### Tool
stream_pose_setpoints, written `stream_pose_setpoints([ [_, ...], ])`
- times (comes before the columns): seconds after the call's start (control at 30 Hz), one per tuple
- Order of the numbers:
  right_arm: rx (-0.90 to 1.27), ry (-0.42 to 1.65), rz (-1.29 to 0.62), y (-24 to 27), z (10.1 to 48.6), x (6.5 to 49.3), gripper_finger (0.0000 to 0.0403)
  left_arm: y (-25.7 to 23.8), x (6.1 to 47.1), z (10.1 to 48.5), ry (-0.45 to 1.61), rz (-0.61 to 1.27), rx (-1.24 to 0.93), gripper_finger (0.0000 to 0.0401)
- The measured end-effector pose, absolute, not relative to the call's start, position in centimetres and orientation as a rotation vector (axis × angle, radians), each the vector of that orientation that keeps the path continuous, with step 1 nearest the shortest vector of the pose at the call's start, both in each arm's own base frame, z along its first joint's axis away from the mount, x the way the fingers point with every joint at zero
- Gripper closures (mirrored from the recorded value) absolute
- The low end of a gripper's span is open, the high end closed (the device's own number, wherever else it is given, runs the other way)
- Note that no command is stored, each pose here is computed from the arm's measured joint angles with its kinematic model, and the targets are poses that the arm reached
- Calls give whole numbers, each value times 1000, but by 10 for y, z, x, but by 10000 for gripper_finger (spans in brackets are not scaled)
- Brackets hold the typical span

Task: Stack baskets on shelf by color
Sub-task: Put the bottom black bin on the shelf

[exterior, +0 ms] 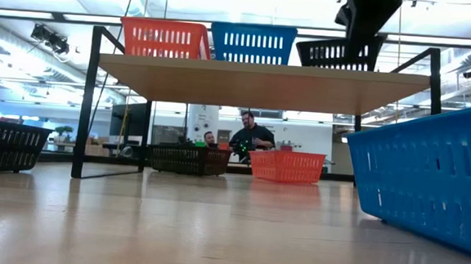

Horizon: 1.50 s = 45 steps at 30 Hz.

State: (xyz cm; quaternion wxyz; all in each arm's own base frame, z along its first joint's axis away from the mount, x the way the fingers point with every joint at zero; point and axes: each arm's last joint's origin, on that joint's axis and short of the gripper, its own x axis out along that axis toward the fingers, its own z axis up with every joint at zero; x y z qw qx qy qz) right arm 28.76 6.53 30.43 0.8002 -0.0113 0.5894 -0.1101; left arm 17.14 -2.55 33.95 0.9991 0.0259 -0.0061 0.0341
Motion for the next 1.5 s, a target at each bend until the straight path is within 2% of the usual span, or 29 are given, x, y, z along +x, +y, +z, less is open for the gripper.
stream_pose_setpoints([
  [0.27,-93,1297,-187,74,304,282,392,-26,171,339,-10,68,52,284],
  [0.5,-98,1296,-184,76,304,282,380,-26,171,339,-10,68,52,284],
  [0.8,-132,1329,-173,75,303,279,390,-26,171,339,-8,68,53,284],
  [1.23,-131,1320,-179,75,304,279,349,-26,172,339,-6,68,54,284],
  [1.5,-71,1218,-172,84,331,281,302,-25,172,337,8,68,59,284],
])
